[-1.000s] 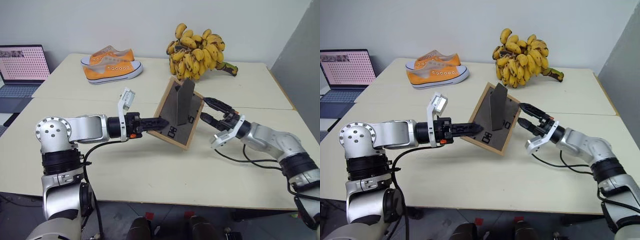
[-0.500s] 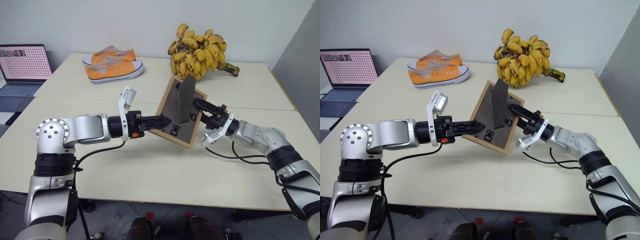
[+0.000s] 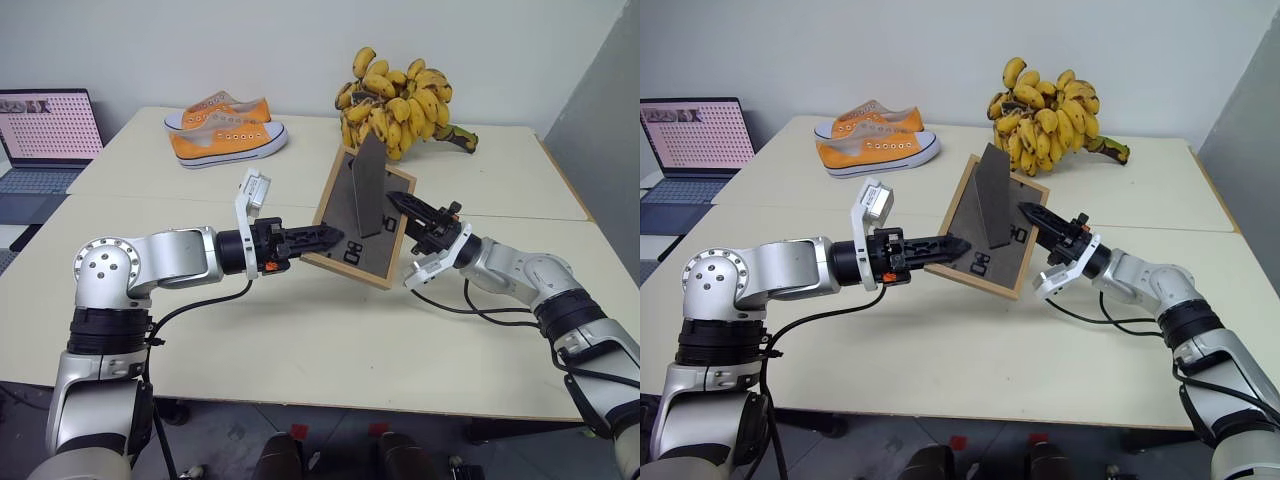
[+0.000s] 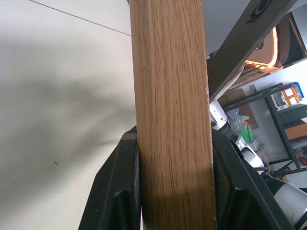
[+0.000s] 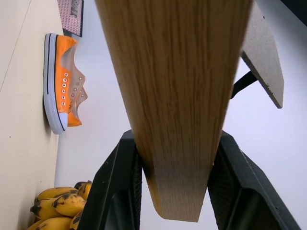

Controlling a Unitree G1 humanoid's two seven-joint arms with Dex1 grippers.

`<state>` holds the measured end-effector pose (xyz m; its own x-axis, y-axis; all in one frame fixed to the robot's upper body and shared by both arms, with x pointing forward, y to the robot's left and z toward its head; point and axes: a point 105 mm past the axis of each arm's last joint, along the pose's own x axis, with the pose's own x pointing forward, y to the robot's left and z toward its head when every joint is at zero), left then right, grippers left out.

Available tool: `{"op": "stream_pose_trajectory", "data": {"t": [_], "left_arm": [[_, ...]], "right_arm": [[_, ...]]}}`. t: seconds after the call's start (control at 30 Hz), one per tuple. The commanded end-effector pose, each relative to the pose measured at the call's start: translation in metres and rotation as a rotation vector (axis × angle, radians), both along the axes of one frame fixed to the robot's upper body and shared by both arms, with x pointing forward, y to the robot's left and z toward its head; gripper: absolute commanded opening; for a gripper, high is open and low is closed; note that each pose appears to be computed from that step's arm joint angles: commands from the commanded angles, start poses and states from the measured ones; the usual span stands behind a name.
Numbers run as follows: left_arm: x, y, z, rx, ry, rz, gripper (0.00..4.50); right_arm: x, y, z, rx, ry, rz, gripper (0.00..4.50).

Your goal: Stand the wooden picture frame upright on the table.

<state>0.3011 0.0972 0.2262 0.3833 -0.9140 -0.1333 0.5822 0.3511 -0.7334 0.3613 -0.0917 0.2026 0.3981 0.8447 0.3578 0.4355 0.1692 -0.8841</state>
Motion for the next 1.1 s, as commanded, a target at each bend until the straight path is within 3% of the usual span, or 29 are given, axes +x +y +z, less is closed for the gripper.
{"op": "stream_pose_trajectory", "data": {"t": [0.03,0.1,0.3,0.43,0.5,0.63,0.7,0.8,0.93,1.1], "left_arm": [[-0.003,-0.002,0.014,0.017,-0.067,-0.004,1.29],[-0.001,-0.001,0.016,0.003,-0.070,0.009,1.99],[-0.005,0.003,0.027,0.040,-0.148,0.017,3.11],[0.001,0.018,0.047,0.094,-0.338,0.116,3.11],[0.008,0.034,0.064,0.160,-0.512,0.246,3.11],[0.002,0.064,0.070,0.516,-0.935,0.443,3.11],[-0.012,0.066,0.058,0.579,-0.989,0.432,3.11],[-0.040,0.071,0.024,0.573,-0.907,0.392,3.11],[-0.071,0.073,-0.017,0.644,-0.827,0.315,3.11],[-0.082,0.081,-0.026,0.653,-0.795,0.365,3.11]], "right_arm": [[0.003,-0.002,0.008,0.000,-0.005,-0.011,1.43],[0.003,-0.001,0.007,-0.004,-0.001,-0.010,1.43],[0.005,0.001,0.007,-0.007,0.012,-0.009,1.43],[0.006,0.003,0.007,-0.014,0.026,-0.001,1.43],[0.008,0.004,0.005,-0.015,0.041,0.002,1.43],[0.015,0.004,0.001,0.018,0.149,-0.001,1.43],[0.021,0.005,0.000,0.067,0.238,-0.003,1.43],[0.026,0.012,0.001,0.170,0.432,0.048,1.43],[0.036,0.031,-0.006,0.371,0.915,0.174,1.43],[0.023,0.050,-0.021,0.421,1.381,0.405,1.43]]}}
